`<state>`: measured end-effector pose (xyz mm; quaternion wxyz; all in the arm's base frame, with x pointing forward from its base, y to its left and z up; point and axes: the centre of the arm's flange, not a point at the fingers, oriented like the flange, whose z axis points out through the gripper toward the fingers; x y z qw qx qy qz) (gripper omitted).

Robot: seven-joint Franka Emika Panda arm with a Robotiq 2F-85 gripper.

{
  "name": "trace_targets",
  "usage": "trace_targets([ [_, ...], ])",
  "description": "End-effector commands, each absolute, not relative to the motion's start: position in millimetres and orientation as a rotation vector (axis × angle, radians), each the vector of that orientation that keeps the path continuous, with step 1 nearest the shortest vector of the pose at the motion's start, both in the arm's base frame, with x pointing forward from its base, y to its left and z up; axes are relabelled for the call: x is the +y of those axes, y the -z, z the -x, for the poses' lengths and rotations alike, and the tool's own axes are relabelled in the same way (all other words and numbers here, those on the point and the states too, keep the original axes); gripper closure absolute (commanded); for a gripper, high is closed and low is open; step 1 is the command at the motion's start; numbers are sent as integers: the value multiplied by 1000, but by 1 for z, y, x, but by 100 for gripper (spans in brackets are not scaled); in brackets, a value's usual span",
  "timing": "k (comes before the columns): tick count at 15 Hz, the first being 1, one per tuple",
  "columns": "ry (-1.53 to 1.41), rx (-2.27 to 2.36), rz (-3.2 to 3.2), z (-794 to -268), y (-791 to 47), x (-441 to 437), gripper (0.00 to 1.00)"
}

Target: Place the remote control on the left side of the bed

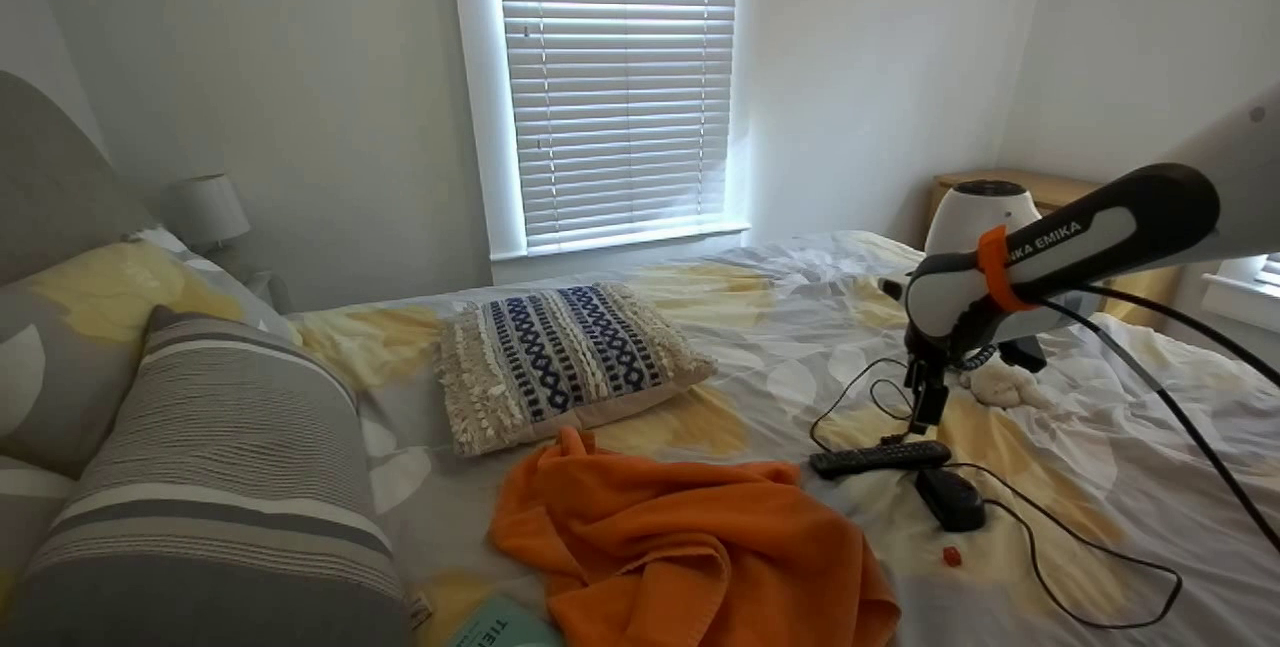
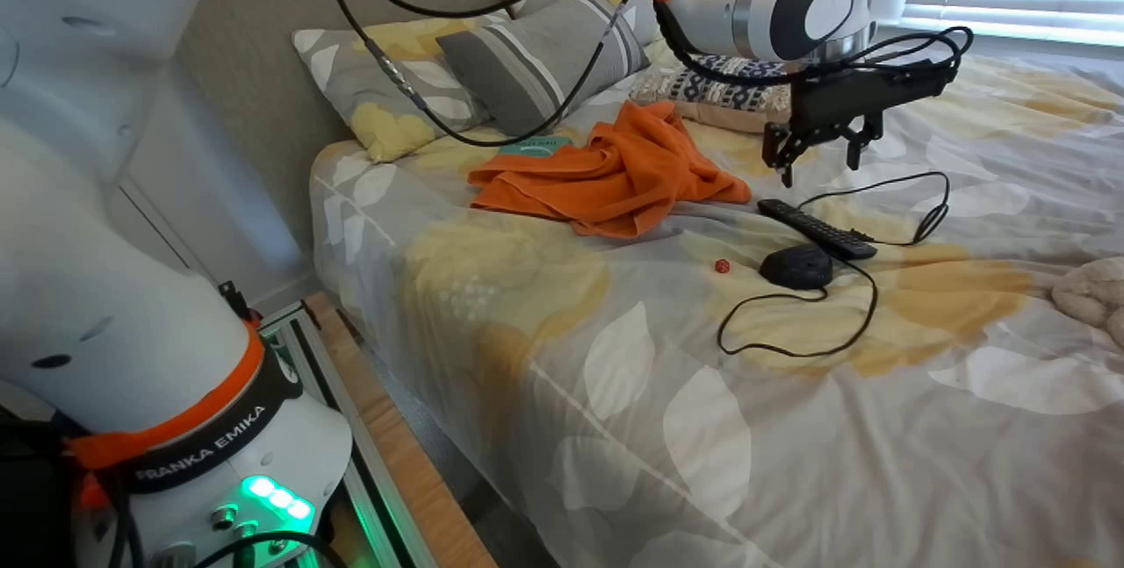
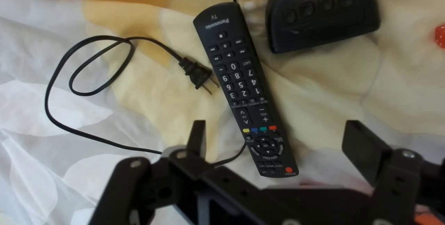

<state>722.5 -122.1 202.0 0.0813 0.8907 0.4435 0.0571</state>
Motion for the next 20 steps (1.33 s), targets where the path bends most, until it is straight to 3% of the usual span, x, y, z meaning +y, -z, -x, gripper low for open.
trace_targets([
  [1, -205, 1339, -2667, -740, -175, -128, 0],
  [20, -295, 1706, -2527, -771, -83, -144, 0],
])
